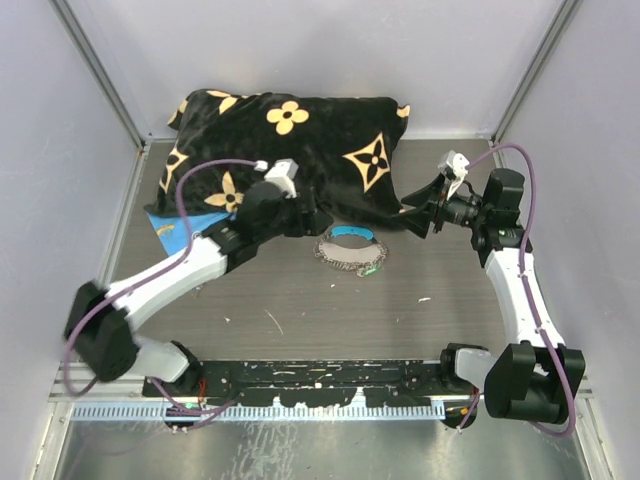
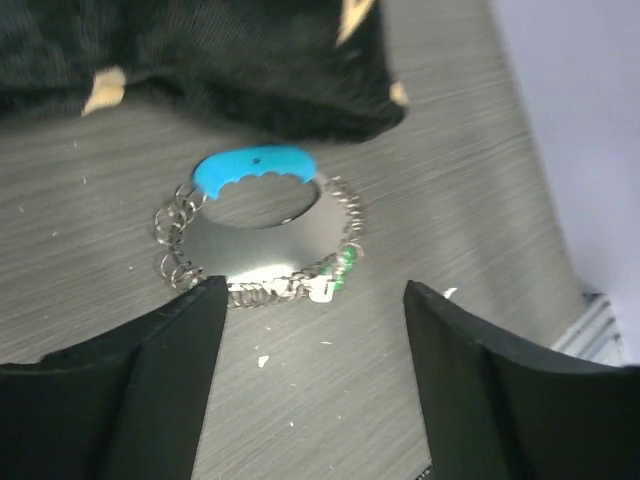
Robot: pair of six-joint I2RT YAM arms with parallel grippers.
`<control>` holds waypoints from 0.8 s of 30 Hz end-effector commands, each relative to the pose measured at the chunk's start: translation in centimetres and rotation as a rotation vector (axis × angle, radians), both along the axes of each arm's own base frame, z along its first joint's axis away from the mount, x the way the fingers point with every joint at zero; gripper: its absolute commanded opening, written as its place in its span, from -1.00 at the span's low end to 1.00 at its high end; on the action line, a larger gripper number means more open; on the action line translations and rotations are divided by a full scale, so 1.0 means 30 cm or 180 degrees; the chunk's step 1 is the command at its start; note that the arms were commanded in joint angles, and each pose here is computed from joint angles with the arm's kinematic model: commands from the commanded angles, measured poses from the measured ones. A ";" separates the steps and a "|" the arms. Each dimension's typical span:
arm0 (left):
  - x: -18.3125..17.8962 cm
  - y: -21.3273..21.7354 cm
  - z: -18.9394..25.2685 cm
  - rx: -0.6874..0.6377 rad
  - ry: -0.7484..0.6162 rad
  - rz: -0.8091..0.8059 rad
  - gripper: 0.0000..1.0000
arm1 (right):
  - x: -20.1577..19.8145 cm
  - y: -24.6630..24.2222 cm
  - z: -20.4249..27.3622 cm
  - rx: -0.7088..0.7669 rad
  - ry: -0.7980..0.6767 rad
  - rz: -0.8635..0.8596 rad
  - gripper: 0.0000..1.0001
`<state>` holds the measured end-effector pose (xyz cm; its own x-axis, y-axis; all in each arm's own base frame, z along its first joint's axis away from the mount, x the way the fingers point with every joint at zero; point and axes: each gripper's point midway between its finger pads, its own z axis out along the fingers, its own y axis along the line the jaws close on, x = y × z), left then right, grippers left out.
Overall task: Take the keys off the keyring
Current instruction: Place the keyring at the center of the board, then reset both arms
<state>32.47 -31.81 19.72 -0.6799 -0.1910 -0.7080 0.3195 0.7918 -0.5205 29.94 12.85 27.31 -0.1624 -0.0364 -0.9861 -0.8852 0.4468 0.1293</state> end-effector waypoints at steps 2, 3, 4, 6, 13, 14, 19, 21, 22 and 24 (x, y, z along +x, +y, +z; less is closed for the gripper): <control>-0.126 0.116 0.414 -0.0683 -0.1407 -0.0173 0.81 | -0.006 -0.023 0.101 -0.0268 -0.0438 -0.0090 0.26; -0.162 0.146 0.454 -0.0773 -0.1519 -0.0169 0.94 | -0.006 -0.028 0.124 -0.0321 -0.0466 -0.0117 0.27; -0.195 0.176 0.487 -0.0832 -0.1596 -0.0166 0.98 | -0.007 -0.036 0.153 -0.0392 -0.0518 -0.0146 0.29; -0.261 0.232 0.562 -0.0898 -0.1737 -0.0187 0.97 | -0.010 -0.050 0.219 -0.0544 -0.0622 -0.0219 0.35; -0.442 0.381 0.788 -0.0909 -0.1944 -0.0272 0.97 | -0.020 -0.108 0.564 -0.0564 -0.0840 -0.0903 1.00; -0.460 0.396 0.796 -0.0876 -0.1919 -0.0287 0.97 | -0.016 -0.120 0.610 -0.0393 -0.0710 -0.1109 1.00; -0.540 0.430 0.858 -0.0981 -0.1937 -0.0406 0.97 | -0.101 -0.089 0.759 0.0121 -0.0492 -0.1199 1.00; -0.564 0.432 0.865 -0.1058 -0.1928 -0.0466 0.97 | -0.157 -0.052 0.782 0.0133 -0.0556 -0.0938 1.00; -0.574 0.432 0.864 -0.1089 -0.1918 -0.0488 0.97 | -0.177 -0.040 0.790 0.0151 -0.0559 -0.0851 1.00; -0.589 0.437 0.866 -0.1128 -0.1921 -0.0513 0.97 | -0.203 -0.026 0.802 0.0195 -0.0539 -0.0768 1.00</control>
<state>15.90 -18.41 46.30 -0.1821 -0.4306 -0.8840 0.7135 0.5607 -0.4202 26.66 10.76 49.58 0.0369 -0.0261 -0.9990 -0.7164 0.6962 -0.0447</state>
